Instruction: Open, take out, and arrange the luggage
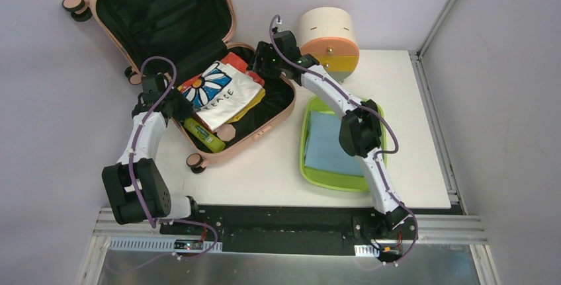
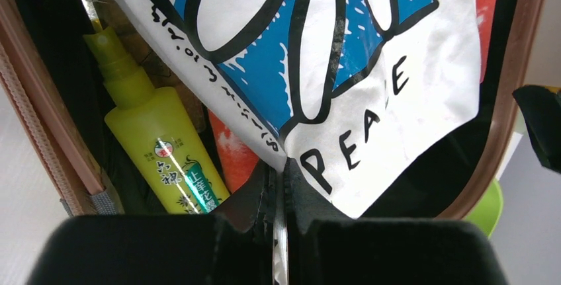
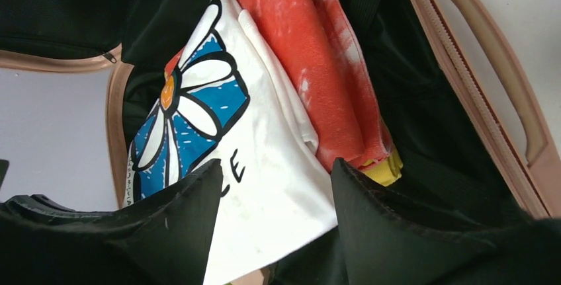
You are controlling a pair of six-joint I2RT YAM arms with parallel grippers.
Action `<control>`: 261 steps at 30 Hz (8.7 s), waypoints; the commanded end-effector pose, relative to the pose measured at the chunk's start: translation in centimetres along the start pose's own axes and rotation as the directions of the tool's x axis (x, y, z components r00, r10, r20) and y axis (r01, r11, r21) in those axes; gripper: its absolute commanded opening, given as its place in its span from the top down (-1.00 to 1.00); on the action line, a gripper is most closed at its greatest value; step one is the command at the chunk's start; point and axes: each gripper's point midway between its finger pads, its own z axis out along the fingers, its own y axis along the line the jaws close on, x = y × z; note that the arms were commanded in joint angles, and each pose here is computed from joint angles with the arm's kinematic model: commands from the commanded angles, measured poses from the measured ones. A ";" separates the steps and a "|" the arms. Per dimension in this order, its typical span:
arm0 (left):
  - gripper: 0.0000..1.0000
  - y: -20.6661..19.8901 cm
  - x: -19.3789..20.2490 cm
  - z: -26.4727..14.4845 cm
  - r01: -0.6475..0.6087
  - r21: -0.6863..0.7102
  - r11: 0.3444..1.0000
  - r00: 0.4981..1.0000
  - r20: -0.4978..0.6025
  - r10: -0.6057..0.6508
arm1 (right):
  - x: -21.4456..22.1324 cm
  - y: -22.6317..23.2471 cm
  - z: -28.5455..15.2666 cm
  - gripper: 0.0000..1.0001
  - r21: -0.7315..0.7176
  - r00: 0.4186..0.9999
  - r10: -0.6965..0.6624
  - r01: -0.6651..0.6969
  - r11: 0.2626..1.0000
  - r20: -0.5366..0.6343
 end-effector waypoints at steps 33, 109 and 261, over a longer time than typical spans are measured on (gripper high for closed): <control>1.00 1.8 -1.4 -1.9 -0.150 -0.025 0.988 0.987 0.048 0.151 | 2.7 2.0 6.0 -0.28 -0.096 1.000 -0.026 0.027 0.995 0.010; 1.00 -9.4 5.0 -6.3 -0.324 0.233 0.917 0.946 0.049 0.321 | 1.7 3.1 -15.6 1.00 0.115 0.902 -0.415 0.402 0.908 0.123; -0.50 1.8 -0.5 5.8 -0.079 -0.097 0.992 0.992 0.094 0.088 | 8.3 -6.5 -26.1 -0.37 0.138 0.981 0.160 -0.174 0.975 0.107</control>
